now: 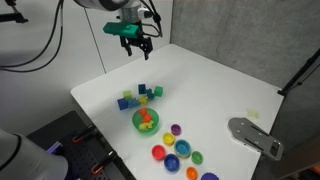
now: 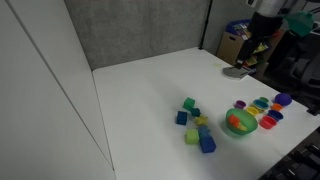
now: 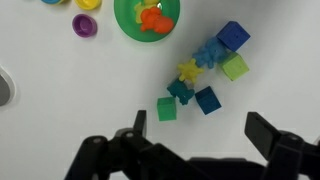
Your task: Place the green toy animal in the bowl
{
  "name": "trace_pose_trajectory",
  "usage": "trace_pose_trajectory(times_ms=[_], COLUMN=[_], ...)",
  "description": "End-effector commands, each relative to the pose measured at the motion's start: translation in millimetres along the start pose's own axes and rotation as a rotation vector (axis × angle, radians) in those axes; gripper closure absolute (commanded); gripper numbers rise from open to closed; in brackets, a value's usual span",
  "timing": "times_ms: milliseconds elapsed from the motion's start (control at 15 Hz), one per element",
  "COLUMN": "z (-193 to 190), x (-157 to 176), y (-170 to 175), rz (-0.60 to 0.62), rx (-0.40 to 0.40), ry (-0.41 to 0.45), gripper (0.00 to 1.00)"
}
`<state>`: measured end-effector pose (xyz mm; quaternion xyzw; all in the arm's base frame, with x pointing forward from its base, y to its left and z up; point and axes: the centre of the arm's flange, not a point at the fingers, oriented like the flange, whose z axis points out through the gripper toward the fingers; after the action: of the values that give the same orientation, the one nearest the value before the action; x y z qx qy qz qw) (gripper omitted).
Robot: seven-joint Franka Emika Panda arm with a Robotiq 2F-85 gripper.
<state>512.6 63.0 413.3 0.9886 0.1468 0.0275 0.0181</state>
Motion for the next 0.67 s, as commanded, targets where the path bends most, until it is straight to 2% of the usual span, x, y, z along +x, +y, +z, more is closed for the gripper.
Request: trace_pose_trajectory(times_ms=[0,200,600], z=[17,36,102], x=[14,34,78], y=[3,3,1], rz=[0.012,0.033,0.084], rx=[0.057,0.116,0.152], ry=[0.013,0.048,0.079], gripper=[0.00,0.00,0.00])
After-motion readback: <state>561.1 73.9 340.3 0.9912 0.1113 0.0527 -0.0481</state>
